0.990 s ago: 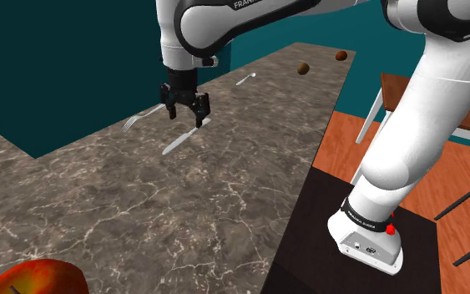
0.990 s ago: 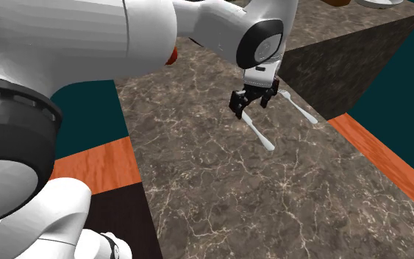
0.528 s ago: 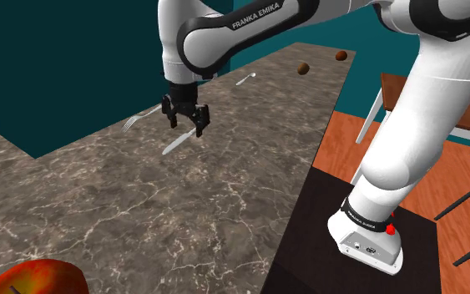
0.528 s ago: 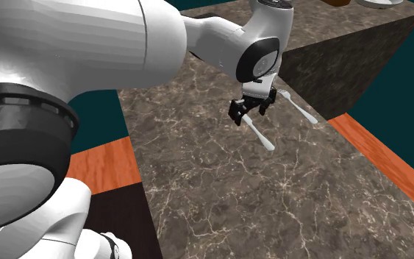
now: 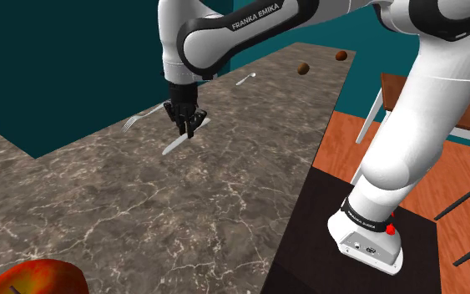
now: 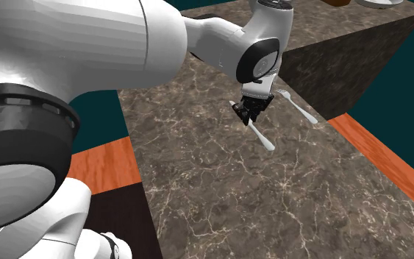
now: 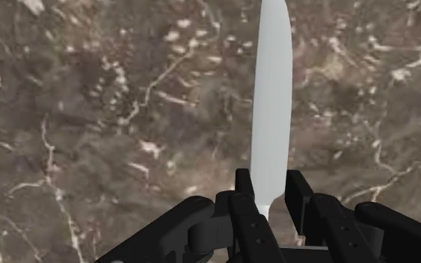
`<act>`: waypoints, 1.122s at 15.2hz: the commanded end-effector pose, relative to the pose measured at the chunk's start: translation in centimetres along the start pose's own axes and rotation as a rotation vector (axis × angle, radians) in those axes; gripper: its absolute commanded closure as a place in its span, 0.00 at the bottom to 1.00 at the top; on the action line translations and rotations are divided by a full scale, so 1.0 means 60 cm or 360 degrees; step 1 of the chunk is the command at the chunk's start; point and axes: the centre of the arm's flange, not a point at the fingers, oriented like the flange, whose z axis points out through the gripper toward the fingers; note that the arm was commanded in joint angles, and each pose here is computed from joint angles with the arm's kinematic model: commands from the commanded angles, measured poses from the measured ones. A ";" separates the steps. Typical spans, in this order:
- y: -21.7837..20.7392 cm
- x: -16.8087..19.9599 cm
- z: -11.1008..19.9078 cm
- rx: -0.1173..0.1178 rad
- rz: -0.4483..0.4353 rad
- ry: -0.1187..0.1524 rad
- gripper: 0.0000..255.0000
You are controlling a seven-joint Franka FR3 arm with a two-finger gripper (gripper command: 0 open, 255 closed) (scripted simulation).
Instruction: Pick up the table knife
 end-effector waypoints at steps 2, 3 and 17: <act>0.000 -0.001 0.001 0.0000 0.0000 0.0000 1.00; 0.000 -0.001 -0.008 0.0000 0.0000 0.0000 1.00; -0.002 0.000 -0.131 0.0000 0.0000 0.0000 1.00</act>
